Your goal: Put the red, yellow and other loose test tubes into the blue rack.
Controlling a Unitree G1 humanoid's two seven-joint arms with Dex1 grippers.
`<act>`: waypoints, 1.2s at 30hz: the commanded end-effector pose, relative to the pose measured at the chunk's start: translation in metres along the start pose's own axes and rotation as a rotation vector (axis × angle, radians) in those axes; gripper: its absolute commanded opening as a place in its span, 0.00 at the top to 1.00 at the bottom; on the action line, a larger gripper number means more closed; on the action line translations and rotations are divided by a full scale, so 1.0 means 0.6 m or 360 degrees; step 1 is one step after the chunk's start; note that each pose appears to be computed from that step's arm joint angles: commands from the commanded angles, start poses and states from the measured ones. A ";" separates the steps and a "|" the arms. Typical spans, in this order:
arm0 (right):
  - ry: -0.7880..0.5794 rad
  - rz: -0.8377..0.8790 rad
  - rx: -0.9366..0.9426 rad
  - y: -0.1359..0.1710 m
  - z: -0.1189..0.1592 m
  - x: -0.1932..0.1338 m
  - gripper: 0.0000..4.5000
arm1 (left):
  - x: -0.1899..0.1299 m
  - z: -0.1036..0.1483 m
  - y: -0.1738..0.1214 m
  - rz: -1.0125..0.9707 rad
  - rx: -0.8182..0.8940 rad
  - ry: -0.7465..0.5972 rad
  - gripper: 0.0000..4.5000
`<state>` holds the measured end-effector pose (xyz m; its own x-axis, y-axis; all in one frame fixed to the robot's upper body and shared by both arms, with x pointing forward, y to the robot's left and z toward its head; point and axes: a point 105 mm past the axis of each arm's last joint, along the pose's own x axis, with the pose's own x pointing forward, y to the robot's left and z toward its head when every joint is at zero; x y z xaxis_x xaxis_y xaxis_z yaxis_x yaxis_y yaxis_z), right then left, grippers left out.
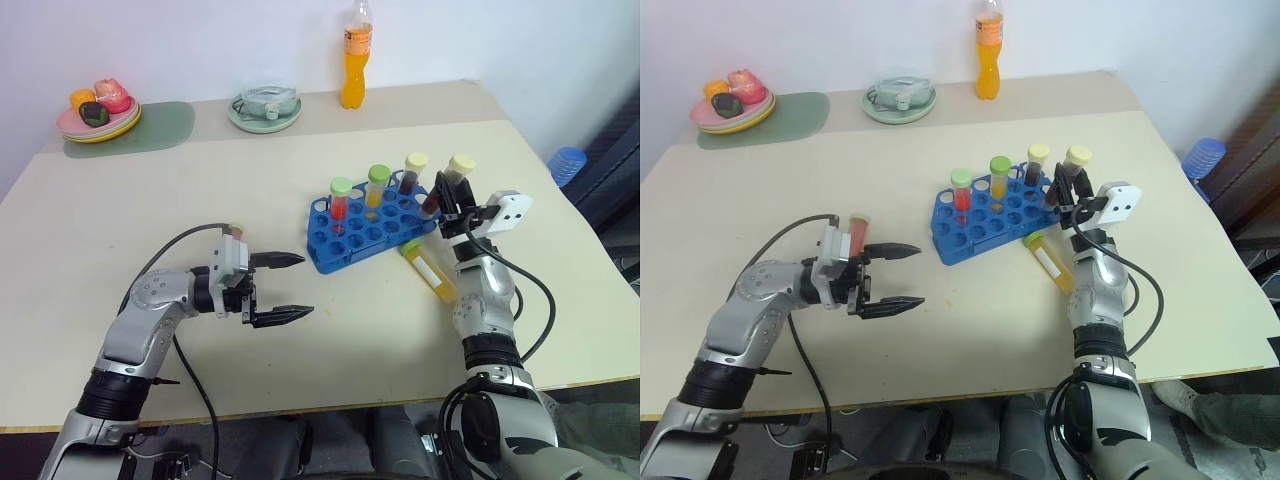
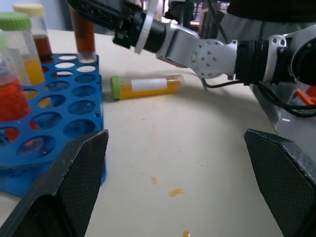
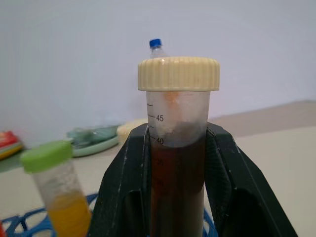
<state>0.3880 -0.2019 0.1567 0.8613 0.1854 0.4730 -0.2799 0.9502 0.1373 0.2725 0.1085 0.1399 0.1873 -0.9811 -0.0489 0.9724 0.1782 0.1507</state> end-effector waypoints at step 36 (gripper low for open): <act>0.0363 0.0629 -0.0216 0.073 0.085 -0.072 0.01 | 0.024 0.020 -0.004 -0.0043 0.0033 -0.0078 0.00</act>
<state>0.3264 -0.1879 0.1716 0.8092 0.5308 0.2519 -0.5183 0.8468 -0.1194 0.2726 0.0964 0.1448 0.1754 -0.9844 -0.0155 0.9752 0.1715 0.1397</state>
